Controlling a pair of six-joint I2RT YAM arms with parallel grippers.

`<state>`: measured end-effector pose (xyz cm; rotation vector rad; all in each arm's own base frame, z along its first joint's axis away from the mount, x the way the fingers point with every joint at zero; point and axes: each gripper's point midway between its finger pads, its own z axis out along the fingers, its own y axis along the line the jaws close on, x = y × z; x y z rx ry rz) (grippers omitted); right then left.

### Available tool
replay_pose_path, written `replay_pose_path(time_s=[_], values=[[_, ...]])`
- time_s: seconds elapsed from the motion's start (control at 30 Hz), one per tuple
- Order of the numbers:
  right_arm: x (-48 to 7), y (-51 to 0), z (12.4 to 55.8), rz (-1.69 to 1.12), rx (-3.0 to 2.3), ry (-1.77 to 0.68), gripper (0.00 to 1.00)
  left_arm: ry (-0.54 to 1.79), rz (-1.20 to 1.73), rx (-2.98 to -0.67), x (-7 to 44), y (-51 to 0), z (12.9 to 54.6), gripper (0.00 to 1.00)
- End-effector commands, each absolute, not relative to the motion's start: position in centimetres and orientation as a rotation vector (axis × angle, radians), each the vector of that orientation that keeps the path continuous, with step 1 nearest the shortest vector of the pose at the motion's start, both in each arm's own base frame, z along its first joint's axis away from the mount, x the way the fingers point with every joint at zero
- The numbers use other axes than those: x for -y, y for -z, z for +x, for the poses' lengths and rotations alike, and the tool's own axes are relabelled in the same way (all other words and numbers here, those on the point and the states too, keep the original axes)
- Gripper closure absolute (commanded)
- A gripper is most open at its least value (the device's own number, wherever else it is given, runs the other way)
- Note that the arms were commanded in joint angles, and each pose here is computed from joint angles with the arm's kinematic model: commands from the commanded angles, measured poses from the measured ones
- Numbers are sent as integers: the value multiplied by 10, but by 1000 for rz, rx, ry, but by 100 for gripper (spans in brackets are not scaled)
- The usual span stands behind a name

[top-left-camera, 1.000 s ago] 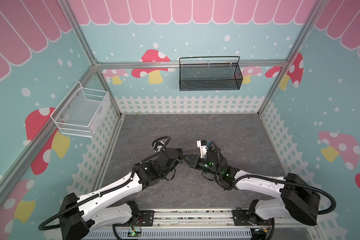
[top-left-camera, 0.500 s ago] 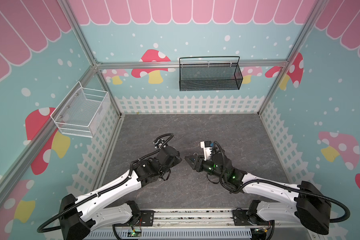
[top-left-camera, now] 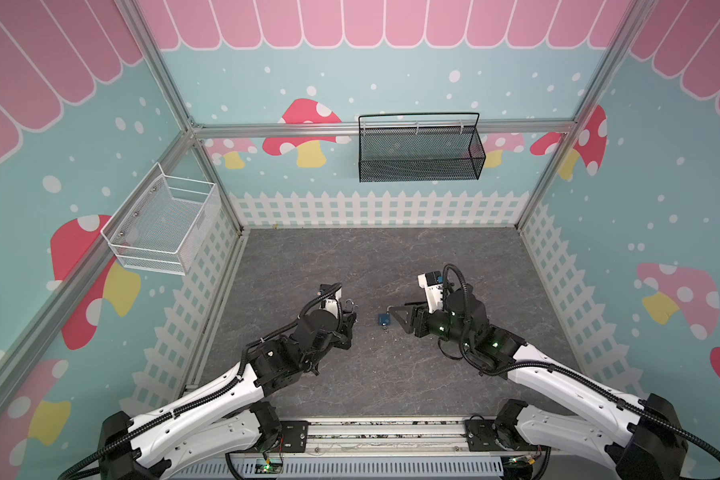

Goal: Unlock with the key

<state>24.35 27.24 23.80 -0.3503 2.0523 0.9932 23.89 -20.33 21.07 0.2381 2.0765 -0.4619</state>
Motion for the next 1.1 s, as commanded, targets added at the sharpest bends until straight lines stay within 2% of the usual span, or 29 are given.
replay_pose_path(time_s=[0.0, 0.37, 0.57, 1.07], values=[[-279, -246, 232, -566, -2053, -952, 37, 420, 371, -1919, 209, -234, 242, 100], [-307, -257, 245, -822, -2077, -861, 35, 323, 452, -1852, 222, -227, 244, 100], [-323, -262, 254, -893, -2074, -831, 34, 341, 442, -1839, 232, -224, 247, 100], [-344, -248, 285, -937, -2132, -696, 33, 346, 464, -1850, 241, -224, 248, 100]])
